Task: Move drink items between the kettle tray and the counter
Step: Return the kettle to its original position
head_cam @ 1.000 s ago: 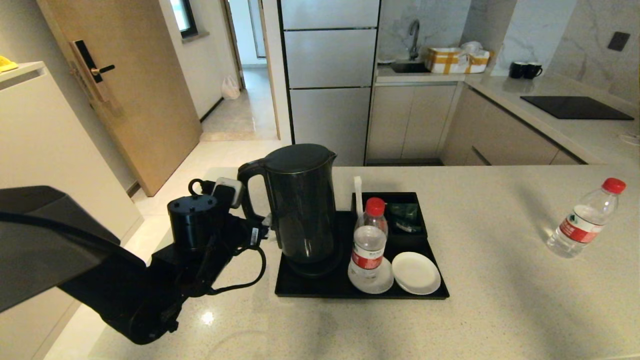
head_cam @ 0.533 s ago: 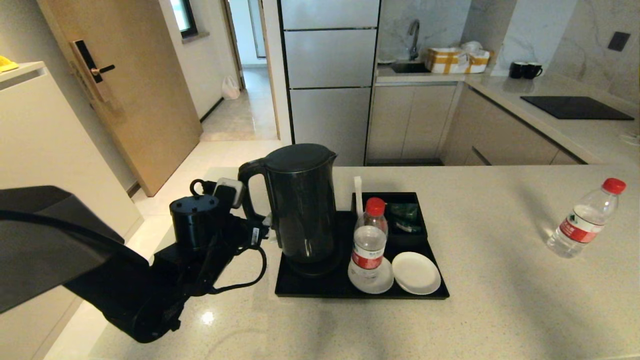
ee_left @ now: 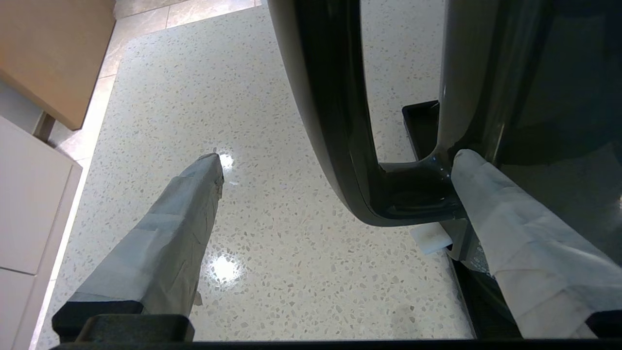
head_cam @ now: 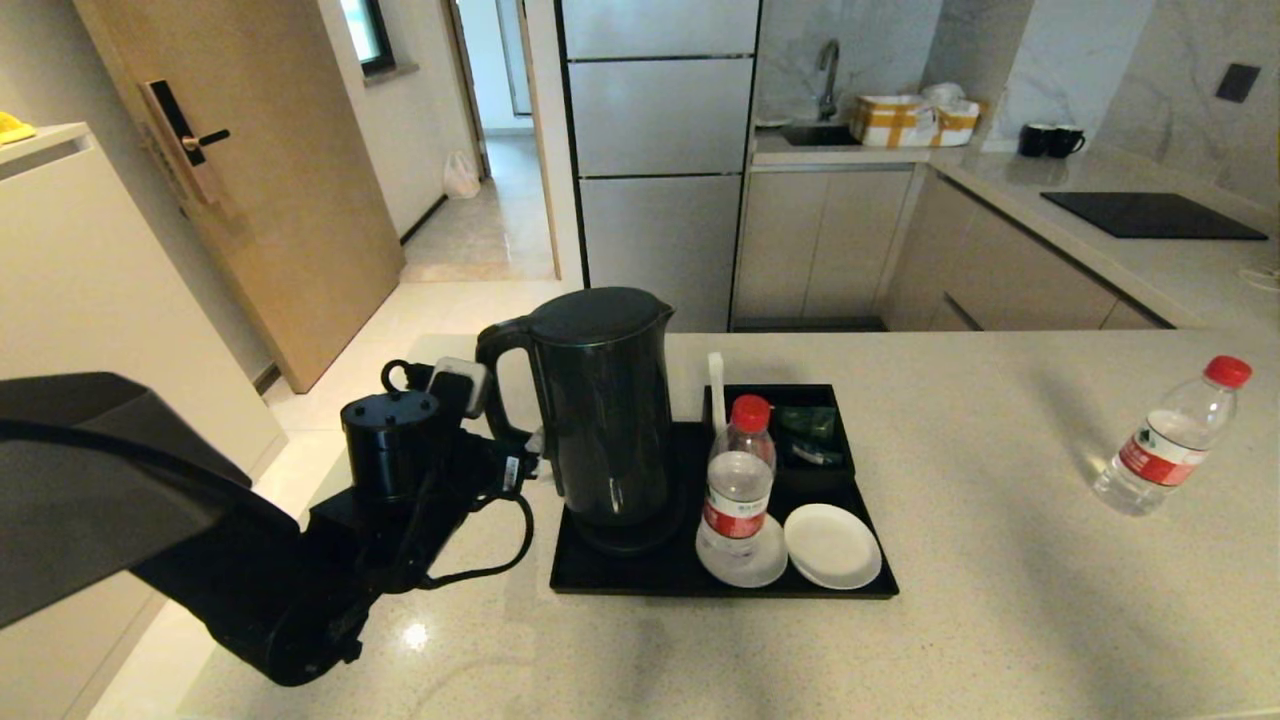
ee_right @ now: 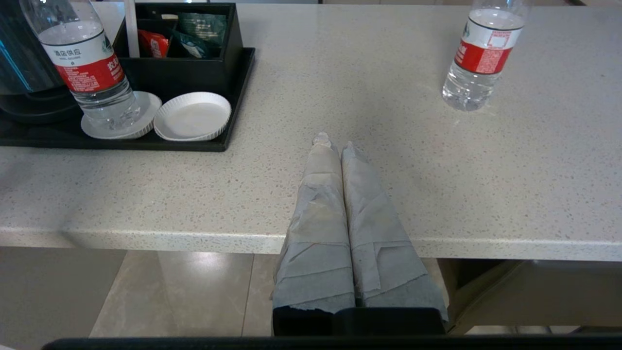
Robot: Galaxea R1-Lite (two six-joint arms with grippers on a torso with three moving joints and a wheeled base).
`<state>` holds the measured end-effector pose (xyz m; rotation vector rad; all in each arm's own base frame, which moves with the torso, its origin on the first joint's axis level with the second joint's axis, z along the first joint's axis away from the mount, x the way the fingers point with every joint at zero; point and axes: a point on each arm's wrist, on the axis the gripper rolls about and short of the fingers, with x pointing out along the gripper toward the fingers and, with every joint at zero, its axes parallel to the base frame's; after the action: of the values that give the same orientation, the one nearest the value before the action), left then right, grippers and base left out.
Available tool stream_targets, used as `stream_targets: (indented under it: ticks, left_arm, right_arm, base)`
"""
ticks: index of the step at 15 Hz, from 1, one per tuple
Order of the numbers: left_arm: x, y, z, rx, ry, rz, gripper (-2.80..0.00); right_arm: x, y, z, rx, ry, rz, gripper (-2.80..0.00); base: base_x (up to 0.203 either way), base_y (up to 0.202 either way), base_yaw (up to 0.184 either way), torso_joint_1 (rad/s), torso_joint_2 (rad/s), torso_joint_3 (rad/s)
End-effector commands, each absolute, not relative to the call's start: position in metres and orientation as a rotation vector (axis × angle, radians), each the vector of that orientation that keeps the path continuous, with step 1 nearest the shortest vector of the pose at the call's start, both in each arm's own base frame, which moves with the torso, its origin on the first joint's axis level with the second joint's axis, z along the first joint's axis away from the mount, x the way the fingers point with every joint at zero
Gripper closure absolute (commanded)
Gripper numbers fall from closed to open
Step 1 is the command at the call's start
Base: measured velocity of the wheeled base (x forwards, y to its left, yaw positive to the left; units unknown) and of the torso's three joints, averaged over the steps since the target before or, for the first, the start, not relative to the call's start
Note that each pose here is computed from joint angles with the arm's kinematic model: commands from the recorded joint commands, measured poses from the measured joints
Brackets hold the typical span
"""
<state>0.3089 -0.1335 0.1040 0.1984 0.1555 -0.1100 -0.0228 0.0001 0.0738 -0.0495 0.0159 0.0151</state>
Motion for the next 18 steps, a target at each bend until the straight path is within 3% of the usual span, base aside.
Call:
stream_targets:
  ticks: [1, 2, 3, 18]
  left_arm:
    - [0.3096, -0.1337, 0.1031, 0.199, 0.154, -0.107, -2.8]
    - [0.3098, -0.1338, 0.103, 0.199, 0.154, -0.106, -2.8]
    - [0.3097, -0.1337, 0.1014, 0.2, 0.159, -0.106, 0.0]
    - [0.306, -0.1375, 0.1027, 0.194, 0.142, -0.123, 0.0]
  right_arm:
    - [-0.0229, 0.0001, 0.0737, -0.051, 0.015, 0.016, 0.0]
    - [-0.0229, 0.0001, 0.0739, -0.051, 0.013, 0.016, 0.0]
    - [-0.0229, 0.0001, 0.0739, -0.051, 0.013, 0.016, 0.0]
    - [-0.0229, 0.0001, 0.0737, -0.051, 0.015, 0.016, 0.0]
  base:
    - [0.0, 0.0, 0.0, 0.0, 0.0, 0.0]
    - [0.0, 0.0, 0.0, 0.0, 0.0, 0.0]
    - [0.0, 0.0, 0.0, 0.0, 0.0, 0.0]
    - [0.0, 0.0, 0.0, 0.0, 0.0, 0.0]
